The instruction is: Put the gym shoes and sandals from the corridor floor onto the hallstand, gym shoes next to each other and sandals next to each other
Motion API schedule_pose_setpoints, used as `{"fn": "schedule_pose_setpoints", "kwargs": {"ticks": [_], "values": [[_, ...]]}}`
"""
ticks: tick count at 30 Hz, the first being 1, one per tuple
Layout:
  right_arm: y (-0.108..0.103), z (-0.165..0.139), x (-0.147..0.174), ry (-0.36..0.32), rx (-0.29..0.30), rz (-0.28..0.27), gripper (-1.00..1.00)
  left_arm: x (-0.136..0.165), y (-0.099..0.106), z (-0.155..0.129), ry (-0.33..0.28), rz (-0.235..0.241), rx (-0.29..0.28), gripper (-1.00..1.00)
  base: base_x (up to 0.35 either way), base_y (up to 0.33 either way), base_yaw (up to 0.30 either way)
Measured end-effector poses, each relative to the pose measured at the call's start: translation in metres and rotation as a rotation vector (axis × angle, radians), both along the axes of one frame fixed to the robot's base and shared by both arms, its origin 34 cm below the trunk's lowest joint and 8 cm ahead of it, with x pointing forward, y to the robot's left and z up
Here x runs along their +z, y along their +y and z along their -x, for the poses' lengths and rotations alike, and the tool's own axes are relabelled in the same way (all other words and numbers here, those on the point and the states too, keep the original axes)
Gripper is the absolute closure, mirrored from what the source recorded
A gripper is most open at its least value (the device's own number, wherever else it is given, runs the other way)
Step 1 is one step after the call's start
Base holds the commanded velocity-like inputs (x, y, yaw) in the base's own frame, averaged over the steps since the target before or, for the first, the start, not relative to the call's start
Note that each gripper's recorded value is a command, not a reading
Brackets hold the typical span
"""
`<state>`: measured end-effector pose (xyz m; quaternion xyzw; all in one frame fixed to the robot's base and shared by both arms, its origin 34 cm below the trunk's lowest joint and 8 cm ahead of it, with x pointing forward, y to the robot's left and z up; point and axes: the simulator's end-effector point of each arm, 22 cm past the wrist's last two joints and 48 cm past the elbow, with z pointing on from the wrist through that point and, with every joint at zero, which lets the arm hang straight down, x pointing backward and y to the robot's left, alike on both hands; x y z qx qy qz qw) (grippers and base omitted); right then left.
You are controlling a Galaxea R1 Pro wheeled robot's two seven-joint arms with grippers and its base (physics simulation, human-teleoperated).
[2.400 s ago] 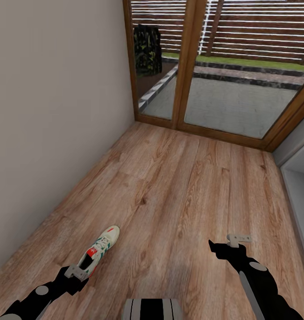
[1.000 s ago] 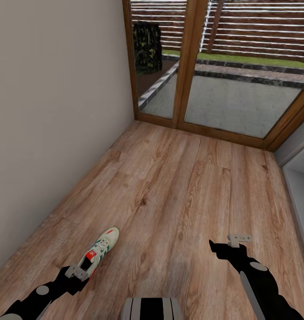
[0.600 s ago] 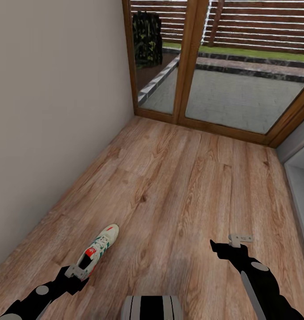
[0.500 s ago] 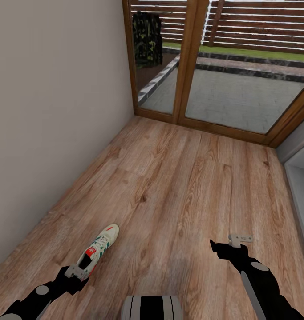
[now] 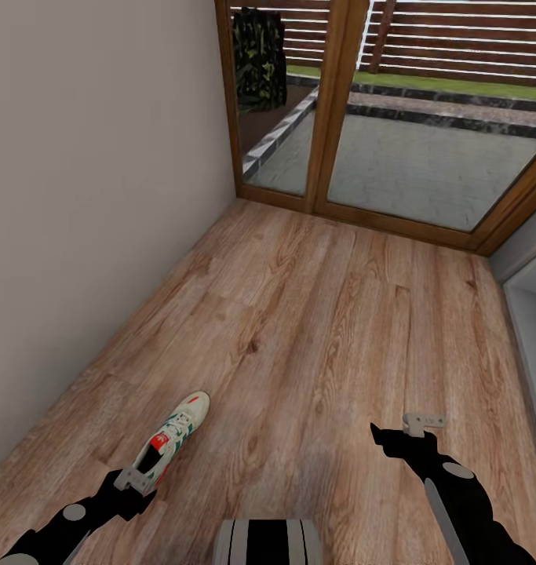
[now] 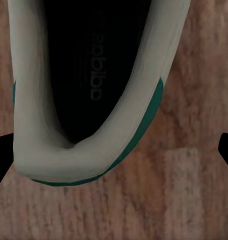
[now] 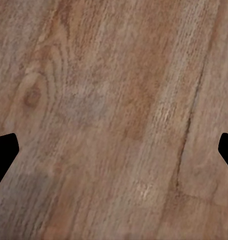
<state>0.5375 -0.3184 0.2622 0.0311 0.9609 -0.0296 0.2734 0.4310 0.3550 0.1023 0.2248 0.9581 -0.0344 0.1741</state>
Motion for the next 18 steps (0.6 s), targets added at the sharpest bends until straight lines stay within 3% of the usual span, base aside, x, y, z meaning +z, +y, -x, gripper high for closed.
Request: {"fn": "schedule_pose_setpoints", "kwargs": {"ticks": [18], "values": [[0.0,0.0,0.0,0.0,0.0,0.0,-1.0,0.0011,-0.0026,-0.0048,-0.011,0.002,-0.002,-1.0,0.03,0.0,0.0]]}}
